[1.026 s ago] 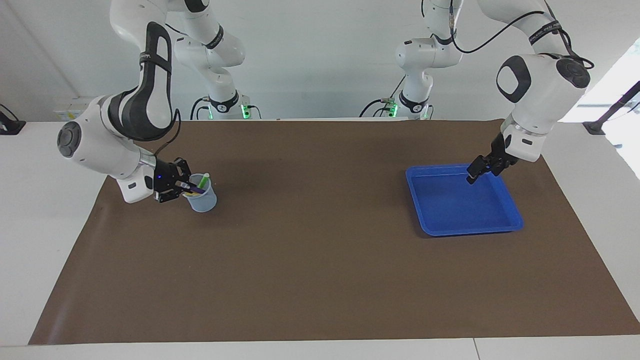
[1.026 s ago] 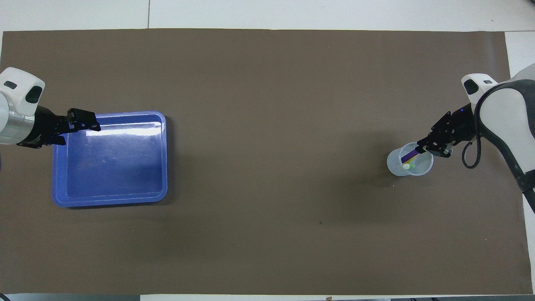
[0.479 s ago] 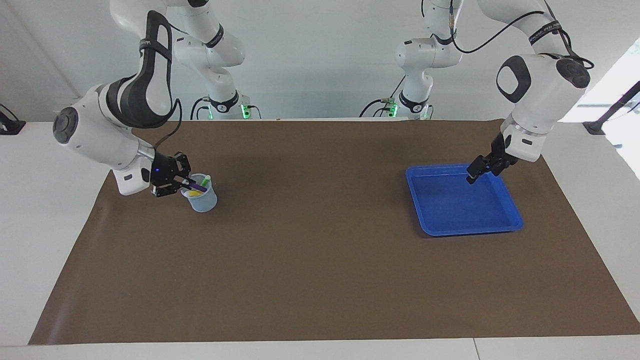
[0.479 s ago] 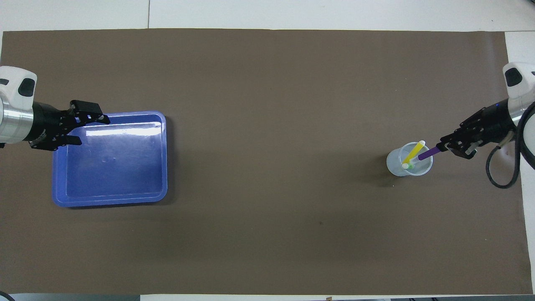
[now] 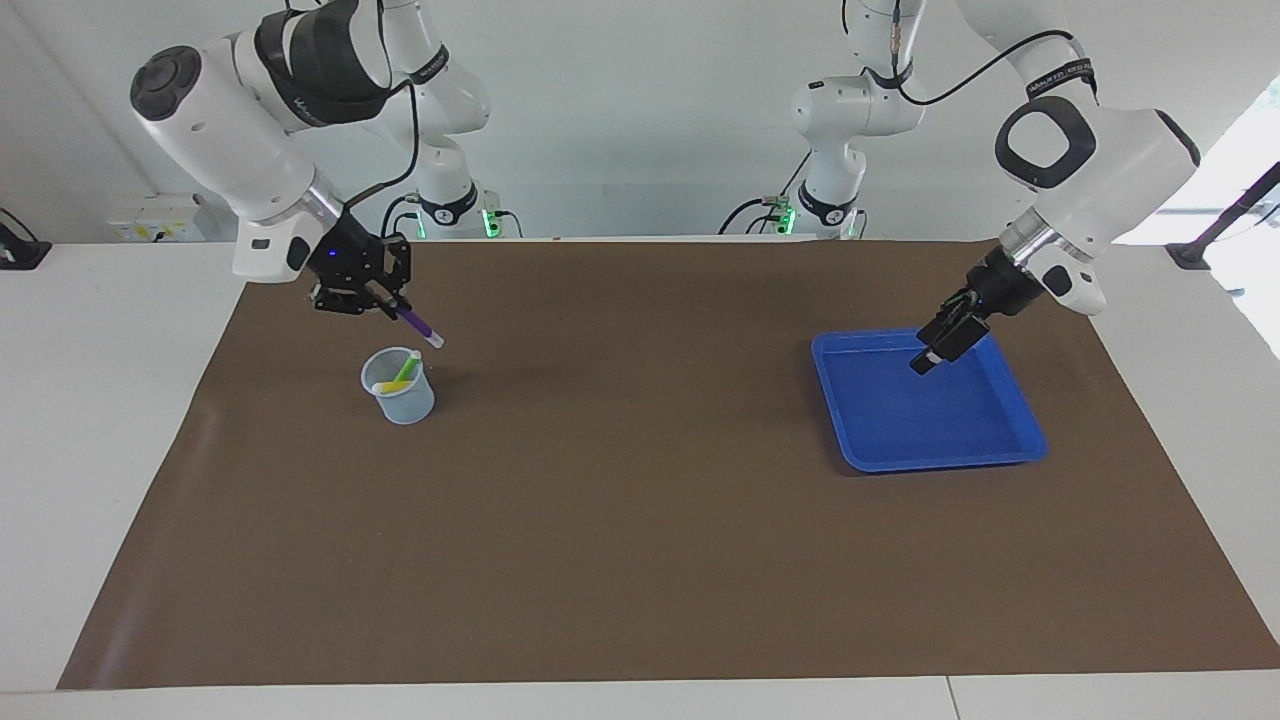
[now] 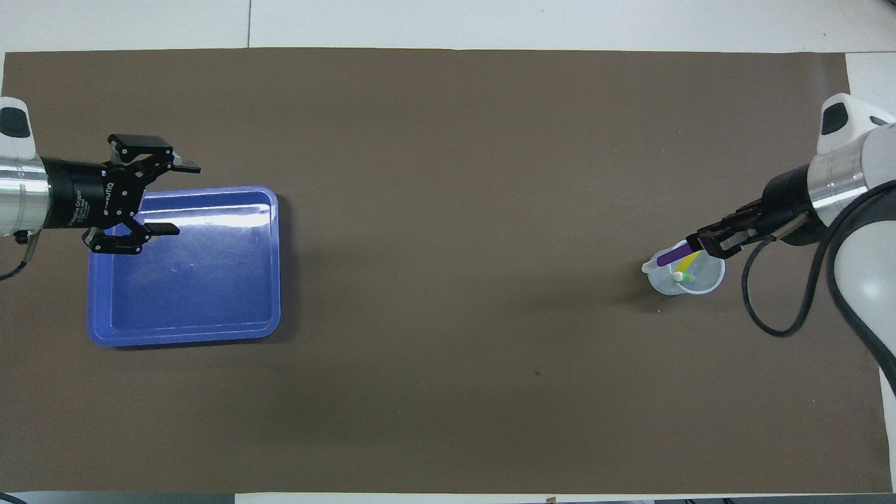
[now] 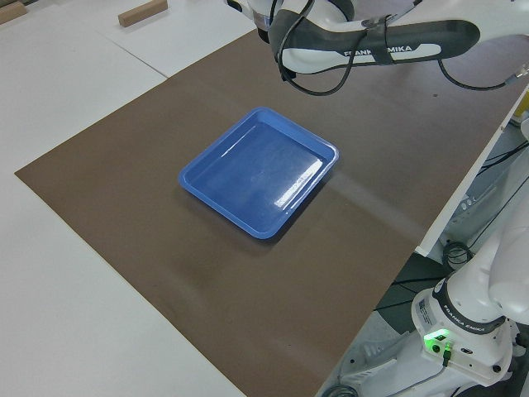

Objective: Right arm passes pens to left for tray arrangement
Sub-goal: 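Lift the purple pen with the right gripper toward the left gripper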

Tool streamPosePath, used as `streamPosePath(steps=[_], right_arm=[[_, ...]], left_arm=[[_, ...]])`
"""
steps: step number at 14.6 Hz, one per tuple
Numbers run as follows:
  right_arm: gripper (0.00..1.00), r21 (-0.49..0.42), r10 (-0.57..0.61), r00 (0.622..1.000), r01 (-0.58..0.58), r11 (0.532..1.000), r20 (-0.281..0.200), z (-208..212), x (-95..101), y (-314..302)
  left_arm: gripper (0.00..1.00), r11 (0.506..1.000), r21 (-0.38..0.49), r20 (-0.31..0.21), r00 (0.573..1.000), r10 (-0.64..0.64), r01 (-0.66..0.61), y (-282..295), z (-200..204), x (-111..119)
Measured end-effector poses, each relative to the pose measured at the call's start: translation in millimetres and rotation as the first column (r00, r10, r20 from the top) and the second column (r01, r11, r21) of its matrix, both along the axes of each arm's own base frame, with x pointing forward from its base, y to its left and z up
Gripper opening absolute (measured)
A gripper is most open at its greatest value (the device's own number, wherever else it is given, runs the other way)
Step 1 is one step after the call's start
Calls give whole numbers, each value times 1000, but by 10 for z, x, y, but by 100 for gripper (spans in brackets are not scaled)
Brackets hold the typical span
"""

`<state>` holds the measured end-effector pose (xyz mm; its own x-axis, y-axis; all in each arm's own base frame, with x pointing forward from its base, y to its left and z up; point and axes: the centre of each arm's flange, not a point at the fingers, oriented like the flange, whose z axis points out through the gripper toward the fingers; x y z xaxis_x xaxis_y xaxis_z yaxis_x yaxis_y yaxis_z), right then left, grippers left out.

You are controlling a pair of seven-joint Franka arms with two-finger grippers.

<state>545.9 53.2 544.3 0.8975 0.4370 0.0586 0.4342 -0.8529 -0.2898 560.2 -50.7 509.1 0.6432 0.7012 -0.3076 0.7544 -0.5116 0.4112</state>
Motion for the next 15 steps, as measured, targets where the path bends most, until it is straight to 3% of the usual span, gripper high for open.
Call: streamPosePath(steps=[4, 9, 12, 15], right_arm=[[17, 191, -157, 987, 162, 968, -41, 116, 11, 602], [17, 442, -253, 960, 282, 851, -124, 312, -18, 1314], [17, 507, -271, 950, 312, 803, -155, 371, -94, 1730], [17, 517, -246, 953, 303, 801, -177, 347, -182, 1989]], left_arm=[[100, 988, -93, -68, 991, 117, -123, -355, 250, -111], [100, 962, -104, -186, 955, 232, -254, -895, 392, -261], [100, 935, -99, -214, 925, 314, -340, -839, 488, -249], [100, 899, -66, -232, 883, 408, -433, -825, 665, -238]])
